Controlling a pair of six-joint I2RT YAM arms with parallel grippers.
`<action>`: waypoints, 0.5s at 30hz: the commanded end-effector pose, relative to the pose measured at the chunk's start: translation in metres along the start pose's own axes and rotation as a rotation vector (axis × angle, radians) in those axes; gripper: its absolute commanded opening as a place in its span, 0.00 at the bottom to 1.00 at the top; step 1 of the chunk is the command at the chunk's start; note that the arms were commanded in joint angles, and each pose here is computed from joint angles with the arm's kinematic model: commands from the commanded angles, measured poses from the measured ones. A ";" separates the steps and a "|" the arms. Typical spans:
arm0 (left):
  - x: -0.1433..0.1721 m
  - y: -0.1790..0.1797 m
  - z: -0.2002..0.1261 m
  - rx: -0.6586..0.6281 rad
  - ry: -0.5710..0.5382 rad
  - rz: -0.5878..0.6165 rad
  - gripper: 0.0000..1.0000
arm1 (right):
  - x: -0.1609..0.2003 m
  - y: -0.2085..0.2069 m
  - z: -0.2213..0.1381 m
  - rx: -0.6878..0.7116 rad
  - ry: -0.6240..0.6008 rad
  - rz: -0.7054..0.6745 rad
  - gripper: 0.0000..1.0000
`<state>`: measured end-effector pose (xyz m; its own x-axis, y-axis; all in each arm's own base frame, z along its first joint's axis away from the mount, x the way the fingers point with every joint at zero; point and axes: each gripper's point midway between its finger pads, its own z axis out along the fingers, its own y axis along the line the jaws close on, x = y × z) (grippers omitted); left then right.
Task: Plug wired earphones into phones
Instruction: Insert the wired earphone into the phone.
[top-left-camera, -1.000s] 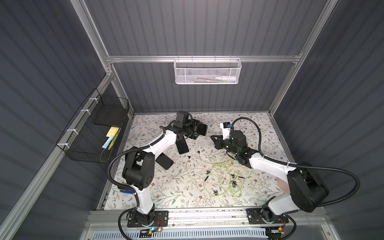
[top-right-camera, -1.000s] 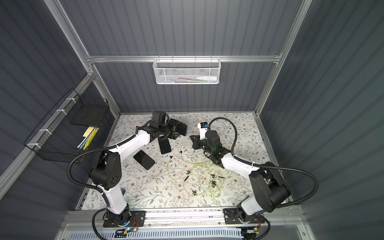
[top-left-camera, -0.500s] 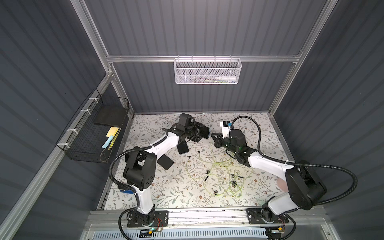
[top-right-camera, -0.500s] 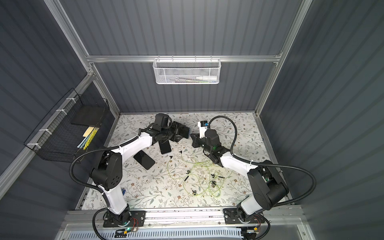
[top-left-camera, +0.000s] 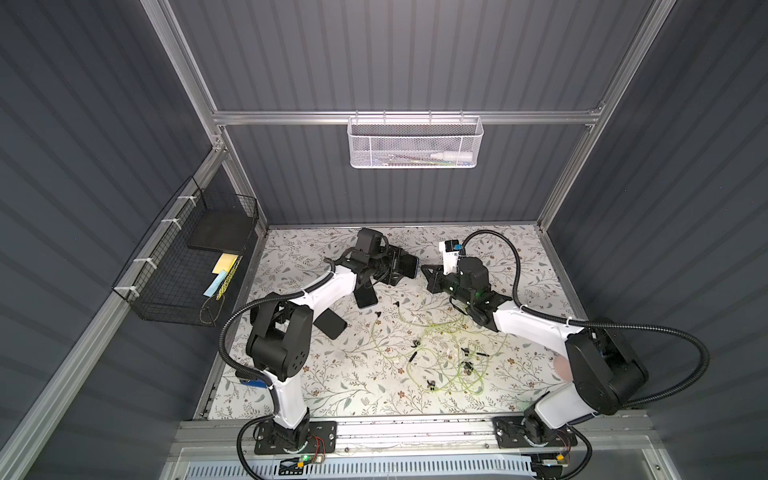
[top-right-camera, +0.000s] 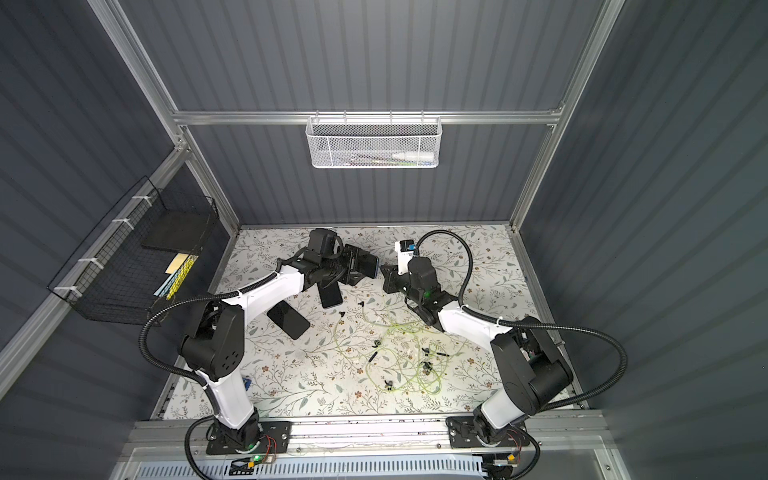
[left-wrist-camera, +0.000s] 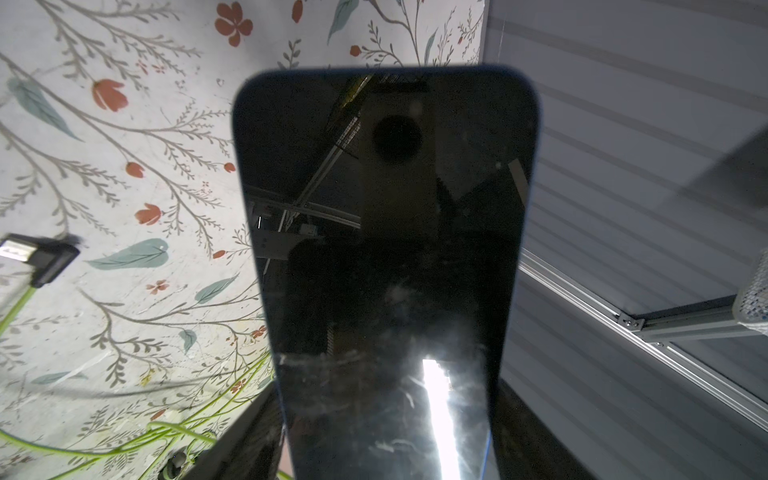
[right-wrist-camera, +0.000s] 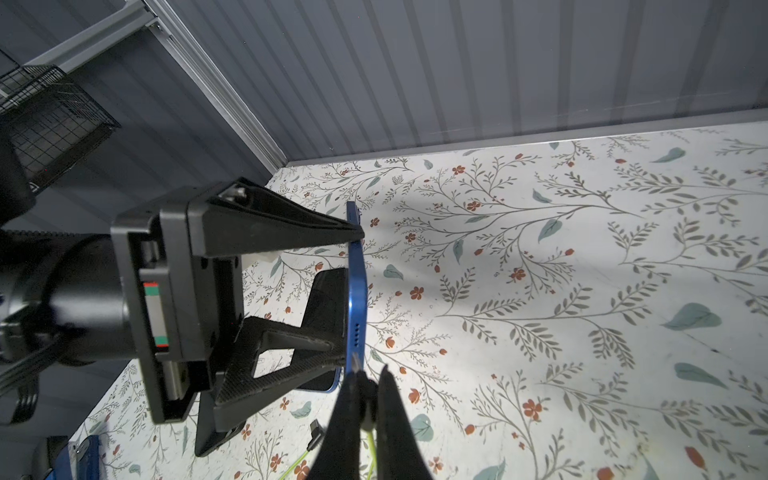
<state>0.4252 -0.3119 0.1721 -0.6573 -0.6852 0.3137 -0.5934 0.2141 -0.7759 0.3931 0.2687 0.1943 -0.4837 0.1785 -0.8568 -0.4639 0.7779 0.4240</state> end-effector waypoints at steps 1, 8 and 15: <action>0.011 -0.012 0.000 0.042 0.041 0.015 0.00 | -0.012 0.005 0.004 -0.013 -0.027 -0.002 0.00; 0.011 -0.012 -0.001 0.046 0.042 0.016 0.00 | -0.007 0.002 0.008 -0.007 -0.016 0.007 0.00; 0.012 -0.014 0.000 0.053 0.046 0.016 0.00 | -0.001 0.001 0.010 -0.009 -0.004 0.015 0.00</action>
<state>0.4273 -0.3109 0.1712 -0.6503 -0.6939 0.3092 -0.5930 0.2092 -0.7776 0.3971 0.2713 0.1893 -0.4932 0.1860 -0.8498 -0.4562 0.7765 0.4347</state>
